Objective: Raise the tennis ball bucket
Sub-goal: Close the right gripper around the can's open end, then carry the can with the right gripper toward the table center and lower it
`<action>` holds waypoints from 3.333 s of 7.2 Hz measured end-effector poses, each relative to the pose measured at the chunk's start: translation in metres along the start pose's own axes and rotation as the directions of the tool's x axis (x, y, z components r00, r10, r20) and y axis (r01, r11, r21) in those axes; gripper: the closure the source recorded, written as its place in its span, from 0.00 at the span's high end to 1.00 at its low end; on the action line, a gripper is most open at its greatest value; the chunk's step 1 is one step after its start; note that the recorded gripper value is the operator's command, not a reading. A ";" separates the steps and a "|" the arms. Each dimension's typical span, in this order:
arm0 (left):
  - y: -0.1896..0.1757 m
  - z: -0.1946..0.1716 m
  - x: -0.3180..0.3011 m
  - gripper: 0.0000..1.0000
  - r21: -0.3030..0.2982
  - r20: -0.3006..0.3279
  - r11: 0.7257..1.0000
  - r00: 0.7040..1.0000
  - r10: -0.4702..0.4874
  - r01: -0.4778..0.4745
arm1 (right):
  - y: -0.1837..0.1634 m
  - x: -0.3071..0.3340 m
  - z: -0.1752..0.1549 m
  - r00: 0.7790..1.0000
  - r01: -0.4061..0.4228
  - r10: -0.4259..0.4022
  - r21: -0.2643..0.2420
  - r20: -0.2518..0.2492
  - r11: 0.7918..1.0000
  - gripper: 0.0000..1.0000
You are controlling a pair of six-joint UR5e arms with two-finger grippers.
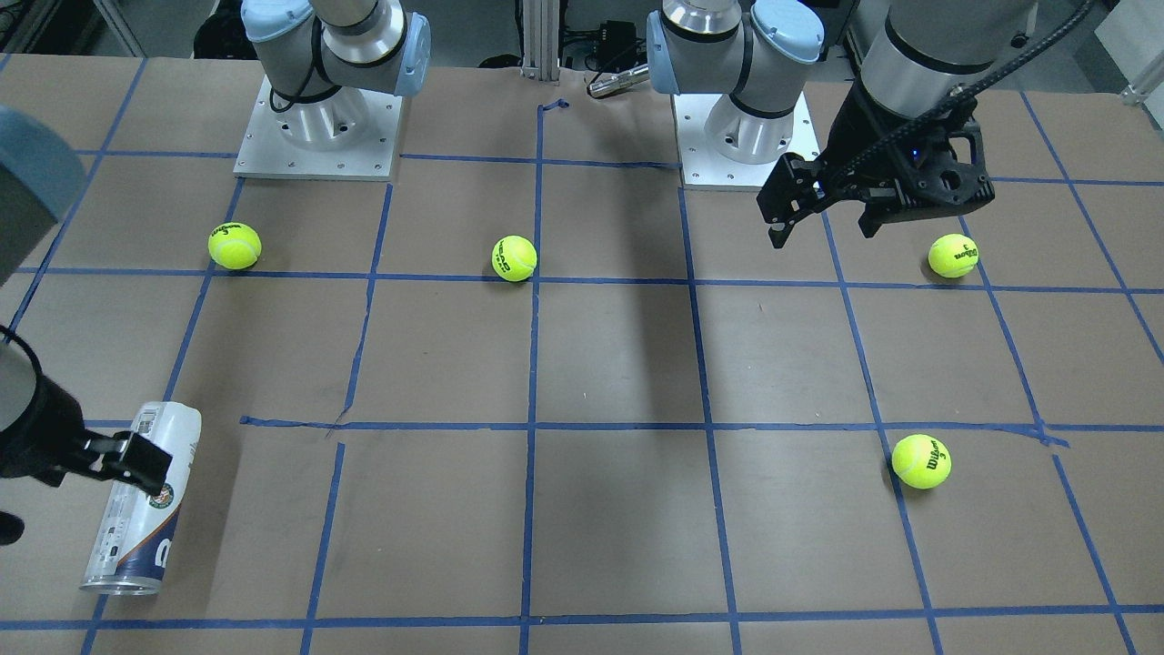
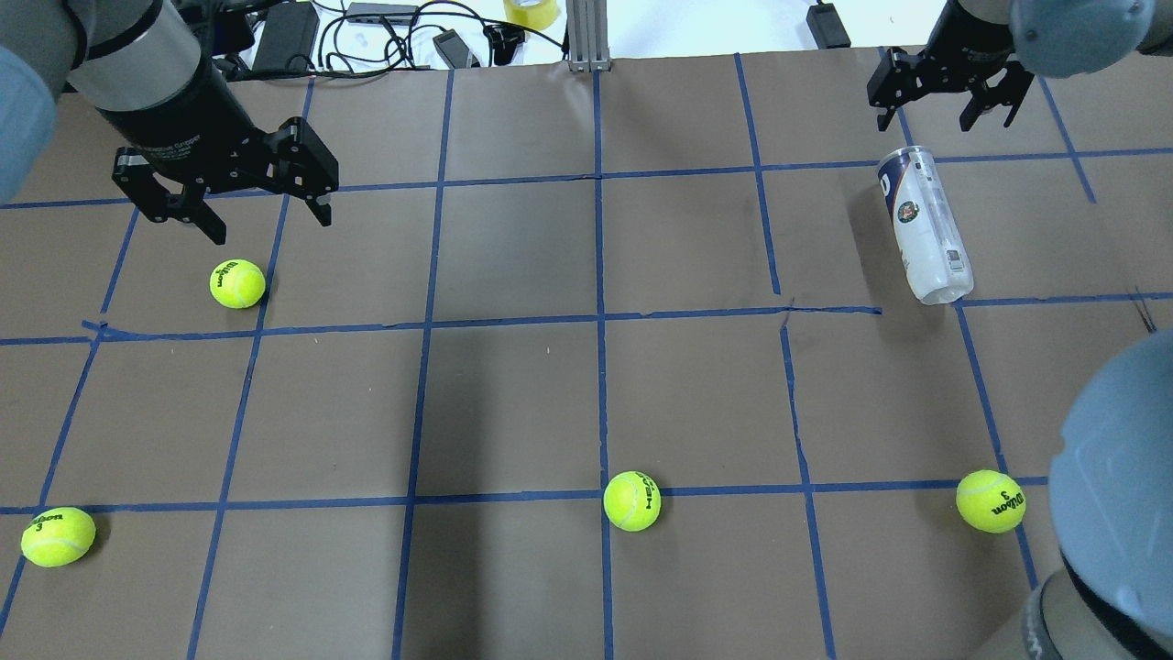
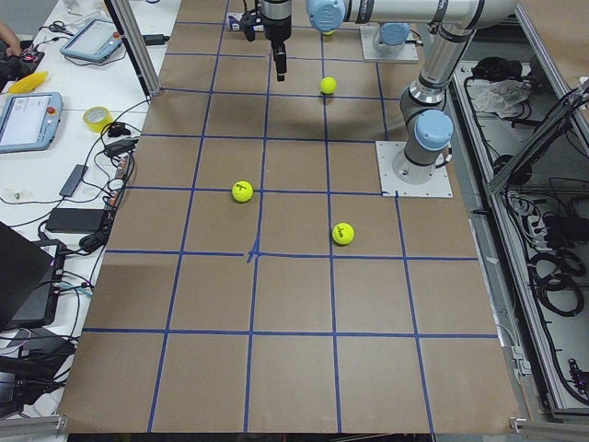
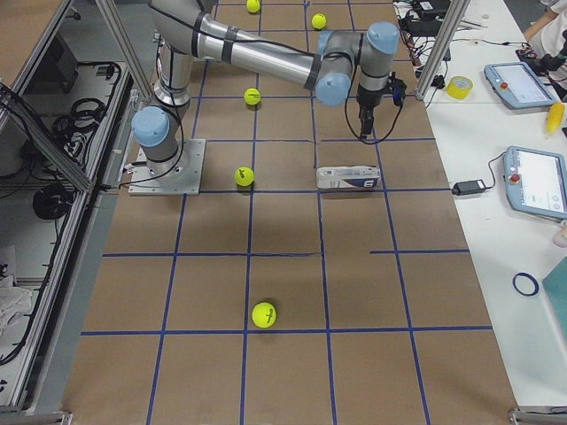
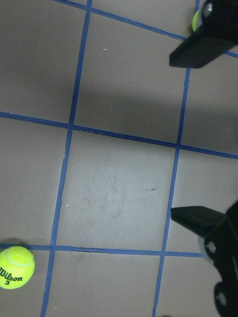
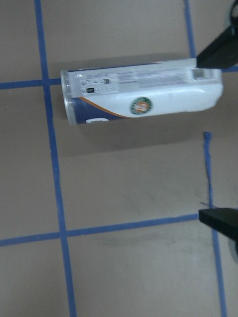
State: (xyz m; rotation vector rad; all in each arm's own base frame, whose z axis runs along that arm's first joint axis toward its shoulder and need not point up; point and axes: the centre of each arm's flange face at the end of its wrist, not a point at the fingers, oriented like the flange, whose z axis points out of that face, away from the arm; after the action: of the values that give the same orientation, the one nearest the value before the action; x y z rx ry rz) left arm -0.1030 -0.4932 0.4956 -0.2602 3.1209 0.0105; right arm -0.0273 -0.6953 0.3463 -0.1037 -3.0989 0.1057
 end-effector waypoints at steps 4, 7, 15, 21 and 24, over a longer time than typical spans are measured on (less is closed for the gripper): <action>0.000 0.000 0.000 1.00 -0.001 0.001 1.000 1.000 0.000 0.000 | -0.038 0.036 0.110 0.999 0.032 -0.032 -0.032 0.003 0.999 1.00; 0.000 0.000 0.000 1.00 -0.001 0.002 1.000 1.000 0.000 0.000 | -0.039 0.036 0.143 0.996 0.087 -0.087 -0.046 0.011 0.995 0.91; 0.000 0.000 0.000 1.00 -0.001 0.003 1.000 1.000 0.000 0.000 | -0.025 -0.034 0.048 0.909 0.370 -0.394 0.170 0.136 0.913 0.46; -0.001 -0.002 -0.002 1.00 0.008 0.004 1.000 1.000 -0.001 0.001 | 0.101 -0.371 0.017 0.274 0.952 -0.958 0.166 -0.079 0.259 0.45; -0.002 -0.001 -0.003 1.00 0.010 0.002 1.000 1.000 -0.004 0.004 | 0.137 -0.442 0.072 0.040 0.984 -0.998 0.175 -0.050 0.031 0.49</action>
State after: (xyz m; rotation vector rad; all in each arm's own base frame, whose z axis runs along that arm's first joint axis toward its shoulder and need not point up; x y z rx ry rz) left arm -0.1001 -0.4943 0.4971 -0.2658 3.1174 -0.0051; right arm 0.4193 -0.5940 0.2484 2.1068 -2.3191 0.2927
